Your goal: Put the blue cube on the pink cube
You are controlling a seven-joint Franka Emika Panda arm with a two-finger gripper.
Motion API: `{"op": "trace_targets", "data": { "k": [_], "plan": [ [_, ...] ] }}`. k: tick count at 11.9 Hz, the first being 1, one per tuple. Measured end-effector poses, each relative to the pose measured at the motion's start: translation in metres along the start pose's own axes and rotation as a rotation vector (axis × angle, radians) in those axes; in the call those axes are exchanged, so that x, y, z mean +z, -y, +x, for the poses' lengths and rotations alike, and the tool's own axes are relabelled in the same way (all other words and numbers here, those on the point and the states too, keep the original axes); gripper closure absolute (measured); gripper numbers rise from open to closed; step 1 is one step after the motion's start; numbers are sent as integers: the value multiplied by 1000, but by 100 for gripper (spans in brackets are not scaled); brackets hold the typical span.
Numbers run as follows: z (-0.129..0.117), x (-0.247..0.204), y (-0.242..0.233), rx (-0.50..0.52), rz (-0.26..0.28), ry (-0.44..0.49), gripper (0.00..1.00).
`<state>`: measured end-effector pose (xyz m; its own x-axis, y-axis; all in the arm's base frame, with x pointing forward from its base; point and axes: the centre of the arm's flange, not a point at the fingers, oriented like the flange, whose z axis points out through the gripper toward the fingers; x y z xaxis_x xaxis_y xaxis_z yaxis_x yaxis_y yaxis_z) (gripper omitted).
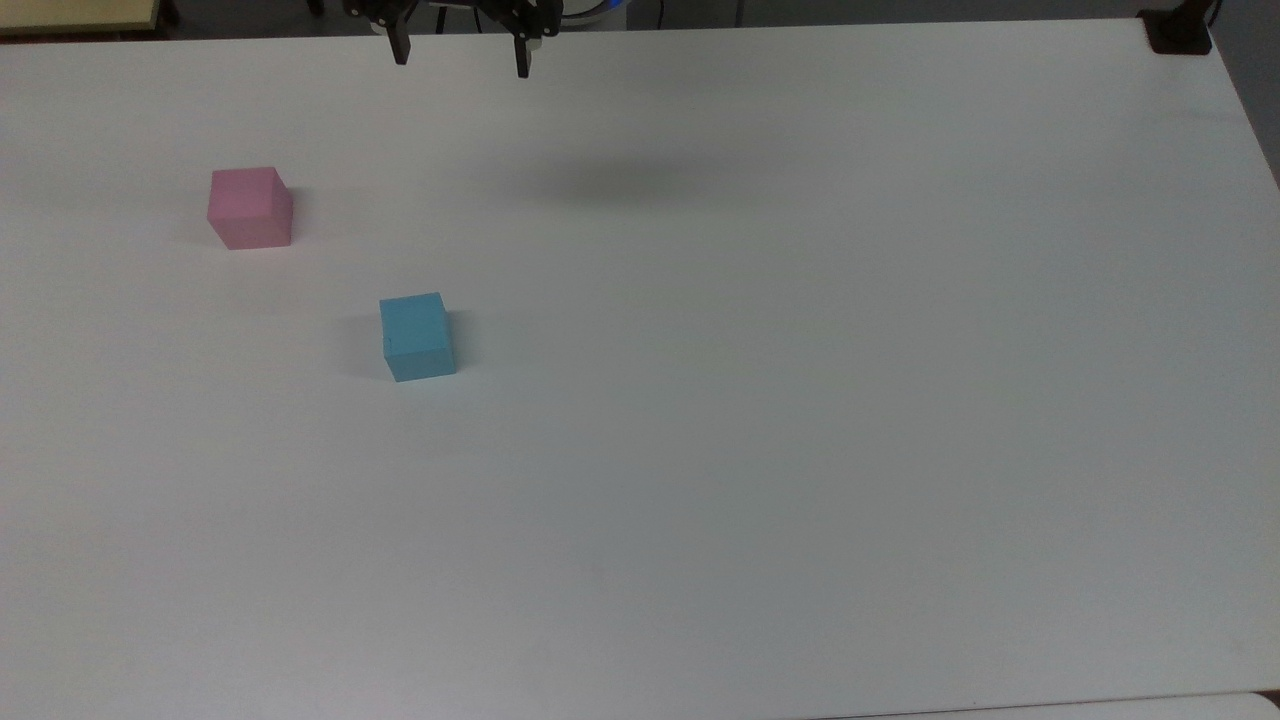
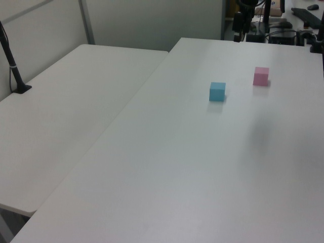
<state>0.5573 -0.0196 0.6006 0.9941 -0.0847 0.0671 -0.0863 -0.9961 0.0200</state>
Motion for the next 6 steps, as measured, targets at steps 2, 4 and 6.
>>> {"op": "trace_targets", "data": {
  "k": [2, 4, 6],
  "plan": [
    [0, 0, -1, 2, 0, 2, 0],
    [0, 0, 1, -1, 0, 2, 0],
    [0, 0, 1, -3, 0, 2, 0]
  ]
}}
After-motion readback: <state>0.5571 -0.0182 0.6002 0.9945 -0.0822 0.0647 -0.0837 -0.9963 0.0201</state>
